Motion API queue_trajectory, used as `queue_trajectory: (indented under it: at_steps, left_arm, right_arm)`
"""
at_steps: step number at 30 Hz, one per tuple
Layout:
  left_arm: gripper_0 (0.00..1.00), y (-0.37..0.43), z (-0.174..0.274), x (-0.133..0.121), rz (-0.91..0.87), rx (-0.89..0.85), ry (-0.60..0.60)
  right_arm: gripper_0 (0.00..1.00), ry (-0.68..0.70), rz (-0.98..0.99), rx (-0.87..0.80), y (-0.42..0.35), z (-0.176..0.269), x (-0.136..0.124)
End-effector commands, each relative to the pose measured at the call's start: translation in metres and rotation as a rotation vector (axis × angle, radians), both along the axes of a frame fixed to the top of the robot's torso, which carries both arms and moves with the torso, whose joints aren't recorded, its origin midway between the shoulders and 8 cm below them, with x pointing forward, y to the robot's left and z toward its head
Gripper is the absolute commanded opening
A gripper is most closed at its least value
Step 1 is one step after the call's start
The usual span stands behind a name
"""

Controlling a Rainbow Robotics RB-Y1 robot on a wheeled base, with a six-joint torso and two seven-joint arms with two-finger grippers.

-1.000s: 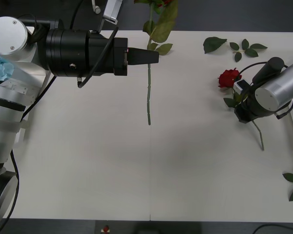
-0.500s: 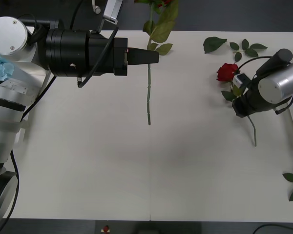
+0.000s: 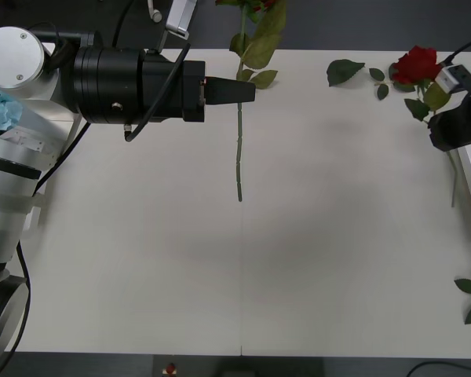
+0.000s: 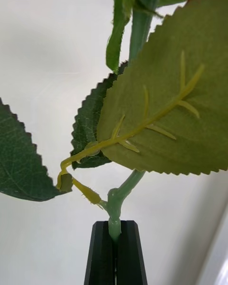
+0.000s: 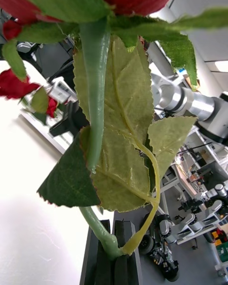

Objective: Put the red flowers into the right box and the blue flowers into the left box

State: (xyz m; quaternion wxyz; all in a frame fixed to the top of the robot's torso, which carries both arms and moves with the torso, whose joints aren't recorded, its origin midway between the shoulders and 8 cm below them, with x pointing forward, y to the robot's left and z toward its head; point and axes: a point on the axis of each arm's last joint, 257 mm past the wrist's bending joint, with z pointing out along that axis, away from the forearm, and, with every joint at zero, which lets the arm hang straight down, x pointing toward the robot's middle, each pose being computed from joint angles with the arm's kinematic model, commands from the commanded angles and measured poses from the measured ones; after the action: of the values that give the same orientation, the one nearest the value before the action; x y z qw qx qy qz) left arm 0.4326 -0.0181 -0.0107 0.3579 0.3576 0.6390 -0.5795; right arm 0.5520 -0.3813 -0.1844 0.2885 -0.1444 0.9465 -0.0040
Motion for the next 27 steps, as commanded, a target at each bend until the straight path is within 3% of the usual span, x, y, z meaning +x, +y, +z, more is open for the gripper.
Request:
queue_trajectory:
  at_steps: [1,6,14,27]
  left_arm:
    - [0.00,0.000,0.020,0.000,-0.003,-0.010,-0.038]
    - [0.00,0.000,0.020,0.000,-0.003,-0.010,-0.038]
    - [0.00,0.000,0.020,0.000,-0.003,-0.010,-0.038]
    - [0.00,0.000,0.020,0.000,-0.003,-0.010,-0.038]
  right_arm:
    - [0.00,-0.057,-0.054,-0.032,-0.053,0.049,-0.006]
    - [0.00,-0.056,-0.157,-0.086,-0.118,0.069,-0.021]
    - [0.00,0.010,-0.230,-0.279,-0.214,0.056,-0.042]
    - [0.00,0.024,-0.372,-0.436,-0.304,0.012,-0.043]
